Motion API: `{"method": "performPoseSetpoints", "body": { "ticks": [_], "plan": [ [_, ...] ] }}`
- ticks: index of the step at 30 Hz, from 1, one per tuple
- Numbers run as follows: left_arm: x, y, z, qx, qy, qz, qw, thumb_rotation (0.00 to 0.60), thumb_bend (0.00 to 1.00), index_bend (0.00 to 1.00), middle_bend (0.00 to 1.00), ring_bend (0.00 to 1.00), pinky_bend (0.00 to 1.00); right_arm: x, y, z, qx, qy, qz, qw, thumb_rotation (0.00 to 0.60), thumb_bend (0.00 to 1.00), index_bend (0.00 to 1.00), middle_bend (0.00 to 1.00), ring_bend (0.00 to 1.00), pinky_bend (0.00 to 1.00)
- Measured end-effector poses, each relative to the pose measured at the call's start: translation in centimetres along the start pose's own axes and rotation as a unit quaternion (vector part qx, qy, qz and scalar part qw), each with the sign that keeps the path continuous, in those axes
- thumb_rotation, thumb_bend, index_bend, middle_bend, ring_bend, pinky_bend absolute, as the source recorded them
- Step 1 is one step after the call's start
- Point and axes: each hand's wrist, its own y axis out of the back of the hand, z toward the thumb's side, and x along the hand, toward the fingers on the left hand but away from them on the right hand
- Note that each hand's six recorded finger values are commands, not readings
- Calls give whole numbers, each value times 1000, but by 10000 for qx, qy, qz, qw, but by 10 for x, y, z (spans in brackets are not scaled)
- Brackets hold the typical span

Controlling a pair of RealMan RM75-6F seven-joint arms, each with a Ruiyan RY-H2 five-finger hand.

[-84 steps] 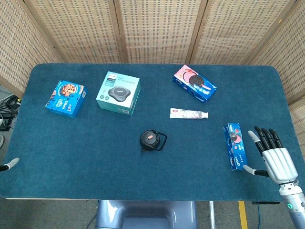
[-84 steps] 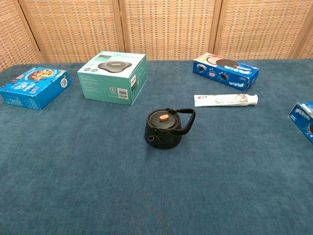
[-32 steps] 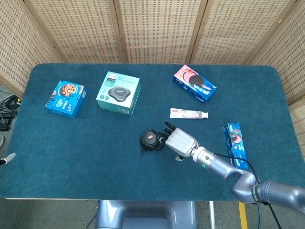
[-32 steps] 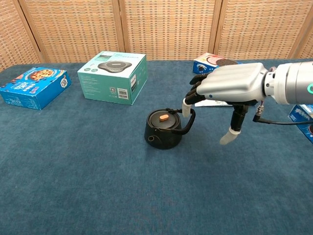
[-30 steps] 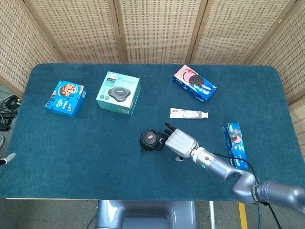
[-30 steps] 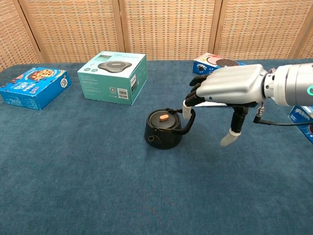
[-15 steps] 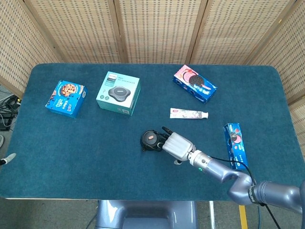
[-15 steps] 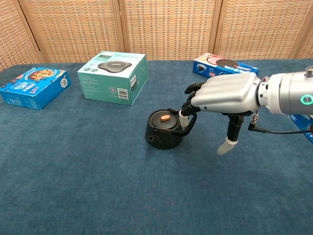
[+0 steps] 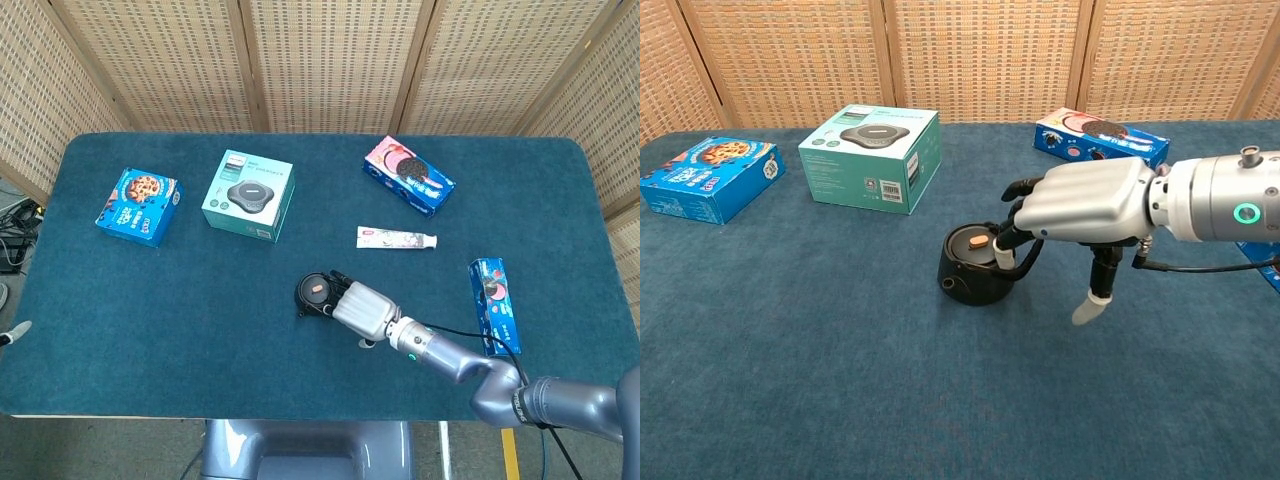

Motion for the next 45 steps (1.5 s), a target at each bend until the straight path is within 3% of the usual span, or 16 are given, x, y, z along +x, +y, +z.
{"method": "performPoseSetpoints", "body": {
  "ticks": [31, 45],
  "plan": [
    [0, 1, -1, -47, -26, -11, 10000, 600, 0, 0, 0, 0, 0, -5, -2, 0, 687, 66, 260, 9973, 512, 273, 493, 490, 361, 0],
    [0, 2, -1, -80, -41, -10, 10000, 600, 0, 0, 0, 0, 0, -13, -13, 4, 950, 167, 483, 9942, 513, 273, 495, 491, 363, 0]
  ]
}}
